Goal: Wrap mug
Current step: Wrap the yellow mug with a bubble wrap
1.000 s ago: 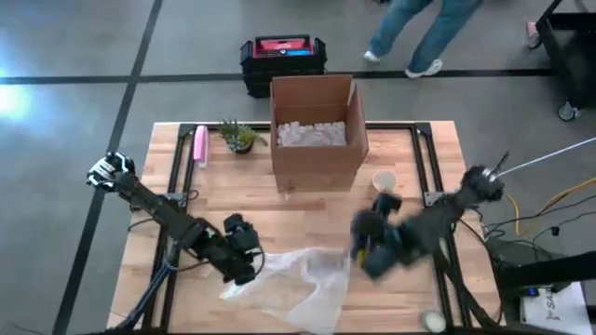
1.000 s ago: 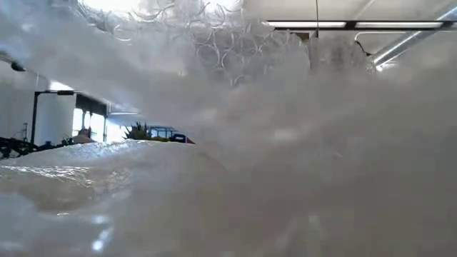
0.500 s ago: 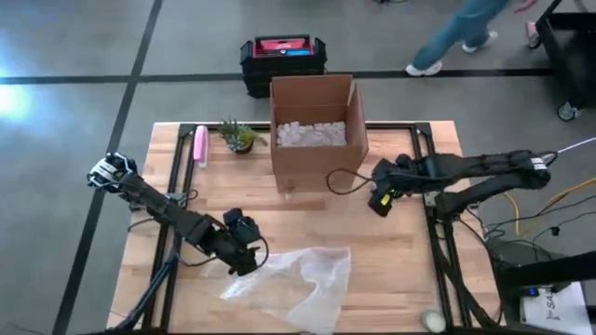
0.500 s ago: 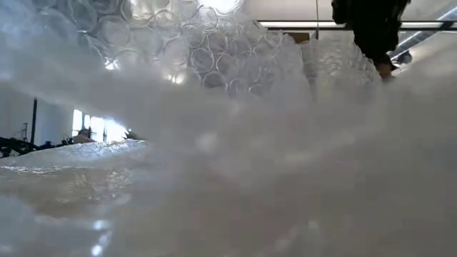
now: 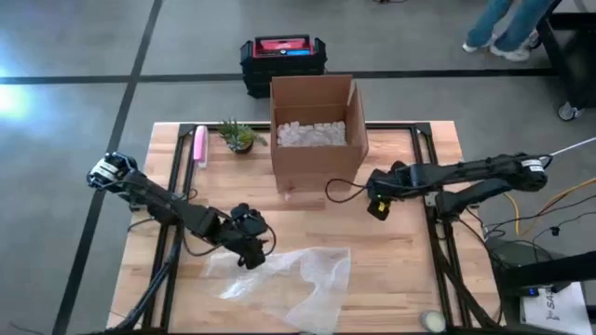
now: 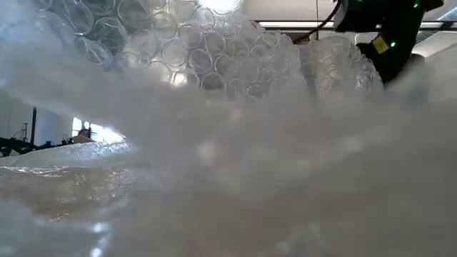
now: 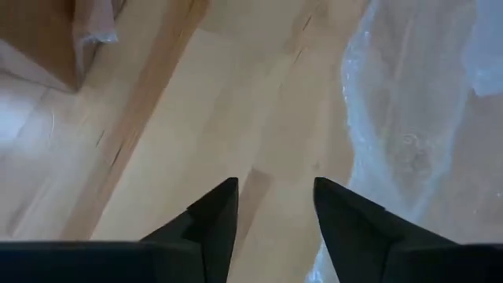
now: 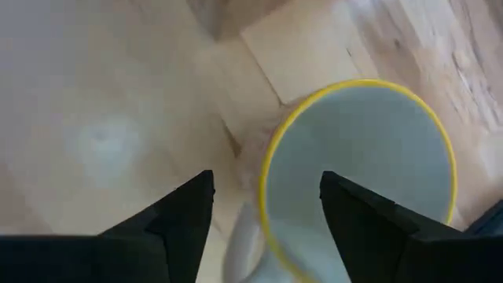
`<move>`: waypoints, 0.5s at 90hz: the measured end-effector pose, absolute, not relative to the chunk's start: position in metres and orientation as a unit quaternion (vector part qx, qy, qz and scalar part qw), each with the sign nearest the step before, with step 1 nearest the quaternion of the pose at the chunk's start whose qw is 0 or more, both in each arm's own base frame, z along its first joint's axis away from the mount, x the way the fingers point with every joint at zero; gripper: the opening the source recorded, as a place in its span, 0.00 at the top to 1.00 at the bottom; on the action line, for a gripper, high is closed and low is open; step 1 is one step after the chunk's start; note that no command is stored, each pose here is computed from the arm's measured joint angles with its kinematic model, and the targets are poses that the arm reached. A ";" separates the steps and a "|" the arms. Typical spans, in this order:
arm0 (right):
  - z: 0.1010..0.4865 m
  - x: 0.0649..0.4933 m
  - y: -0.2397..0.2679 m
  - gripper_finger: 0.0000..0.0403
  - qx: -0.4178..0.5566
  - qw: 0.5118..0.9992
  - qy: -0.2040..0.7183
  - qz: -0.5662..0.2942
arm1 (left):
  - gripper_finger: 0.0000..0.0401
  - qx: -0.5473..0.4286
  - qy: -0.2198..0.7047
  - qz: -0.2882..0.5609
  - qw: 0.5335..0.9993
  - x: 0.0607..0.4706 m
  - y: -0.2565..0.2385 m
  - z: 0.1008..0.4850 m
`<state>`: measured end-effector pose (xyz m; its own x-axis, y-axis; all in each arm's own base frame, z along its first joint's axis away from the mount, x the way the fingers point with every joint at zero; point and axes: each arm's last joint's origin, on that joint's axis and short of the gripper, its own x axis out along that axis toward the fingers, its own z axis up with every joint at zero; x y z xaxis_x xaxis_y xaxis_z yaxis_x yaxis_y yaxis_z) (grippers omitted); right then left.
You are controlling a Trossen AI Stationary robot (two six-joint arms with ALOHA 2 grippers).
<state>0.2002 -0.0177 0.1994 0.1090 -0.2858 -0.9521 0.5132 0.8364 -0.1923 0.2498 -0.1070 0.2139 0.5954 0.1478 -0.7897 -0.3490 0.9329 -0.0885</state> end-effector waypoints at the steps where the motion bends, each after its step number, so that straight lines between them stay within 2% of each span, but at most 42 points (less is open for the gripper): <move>1: 0.199 0.200 -0.018 0.51 0.092 0.737 0.613 -0.269 | 0.63 -0.117 0.427 0.140 0.885 0.250 -0.107 0.214; 9: 0.194 0.203 -0.020 0.62 0.084 0.730 0.627 -0.257 | 0.64 -0.117 0.428 0.140 0.885 0.250 -0.107 0.214; 21: 0.191 0.205 -0.018 0.90 0.086 0.727 0.644 -0.223 | 0.70 -0.118 0.428 0.139 0.885 0.249 -0.108 0.214; 24: 0.192 0.204 -0.016 0.95 0.087 0.728 0.644 -0.219 | 0.71 -0.117 0.428 0.138 0.886 0.249 -0.108 0.214; 31: 0.200 0.203 -0.009 0.96 0.089 0.731 0.643 -0.209 | 0.76 -0.115 0.431 0.137 0.885 0.248 -0.110 0.213; 45: 0.240 0.214 0.026 0.98 0.107 0.781 0.599 -0.142 | 0.85 -0.106 0.442 0.132 0.881 0.243 -0.115 0.212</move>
<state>0.2137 0.0257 0.2402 0.2418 -0.0933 -0.9658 0.3494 0.9370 -0.0030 0.2428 -0.1152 0.2119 0.5738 0.1385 -0.8072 -0.3264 0.9426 -0.0702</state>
